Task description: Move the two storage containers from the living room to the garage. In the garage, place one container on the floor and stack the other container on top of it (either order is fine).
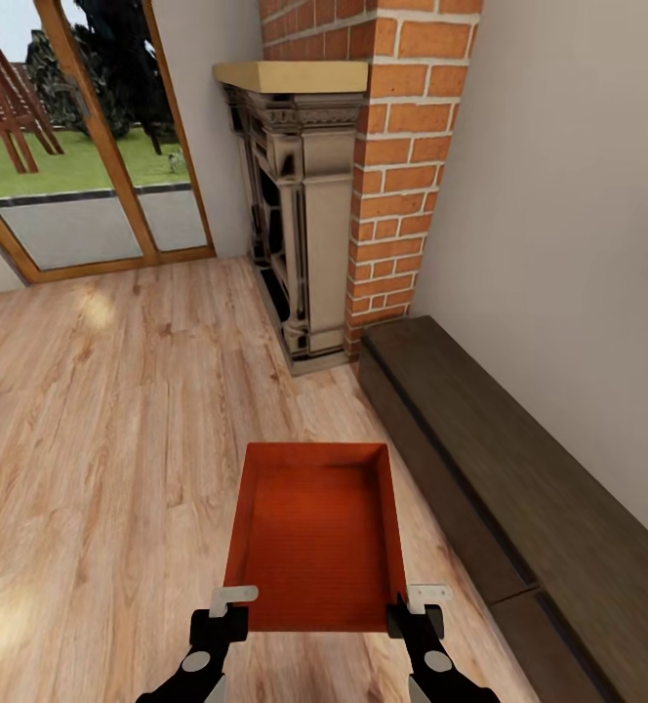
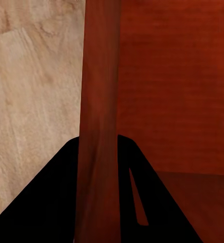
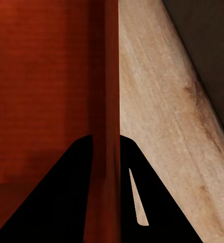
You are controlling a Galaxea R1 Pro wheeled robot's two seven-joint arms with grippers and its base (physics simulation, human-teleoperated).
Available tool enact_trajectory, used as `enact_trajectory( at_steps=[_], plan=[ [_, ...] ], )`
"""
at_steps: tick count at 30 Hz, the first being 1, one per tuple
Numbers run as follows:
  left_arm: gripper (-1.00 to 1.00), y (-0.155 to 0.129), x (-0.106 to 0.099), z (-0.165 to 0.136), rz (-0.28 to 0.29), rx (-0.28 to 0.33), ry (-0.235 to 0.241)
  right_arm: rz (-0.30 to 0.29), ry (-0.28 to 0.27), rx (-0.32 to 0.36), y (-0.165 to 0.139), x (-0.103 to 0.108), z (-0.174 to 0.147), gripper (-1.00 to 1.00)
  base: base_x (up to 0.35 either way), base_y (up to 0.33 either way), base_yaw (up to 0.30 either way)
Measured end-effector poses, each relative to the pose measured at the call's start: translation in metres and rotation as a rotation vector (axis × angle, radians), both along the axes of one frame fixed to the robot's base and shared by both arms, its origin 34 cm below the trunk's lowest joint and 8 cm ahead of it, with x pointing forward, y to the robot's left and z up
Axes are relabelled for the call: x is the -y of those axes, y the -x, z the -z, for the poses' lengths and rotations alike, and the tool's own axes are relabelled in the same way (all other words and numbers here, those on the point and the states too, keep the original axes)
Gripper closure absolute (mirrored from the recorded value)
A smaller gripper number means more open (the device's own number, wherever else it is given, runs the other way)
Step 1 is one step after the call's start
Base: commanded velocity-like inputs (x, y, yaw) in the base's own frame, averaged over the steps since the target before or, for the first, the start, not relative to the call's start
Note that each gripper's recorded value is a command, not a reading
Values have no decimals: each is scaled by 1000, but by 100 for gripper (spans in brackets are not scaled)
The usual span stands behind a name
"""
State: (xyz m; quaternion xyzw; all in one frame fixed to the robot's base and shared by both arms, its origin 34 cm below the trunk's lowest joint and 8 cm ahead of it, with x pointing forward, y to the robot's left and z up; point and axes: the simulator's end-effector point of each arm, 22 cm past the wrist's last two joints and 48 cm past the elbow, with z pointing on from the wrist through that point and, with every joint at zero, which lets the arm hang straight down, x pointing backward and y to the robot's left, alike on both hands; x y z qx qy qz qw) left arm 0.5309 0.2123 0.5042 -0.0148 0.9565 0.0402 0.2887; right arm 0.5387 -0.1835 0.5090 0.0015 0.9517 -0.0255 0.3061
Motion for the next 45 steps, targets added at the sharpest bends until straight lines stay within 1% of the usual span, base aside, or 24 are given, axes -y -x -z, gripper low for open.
enact_trajectory(
  at_steps=[45],
  plan=[
    [100, -25, 1, -30, -1, 74, 0, 0, 0, 74, -25, 1, -30, 100, 0, 0, 0]
  ],
)
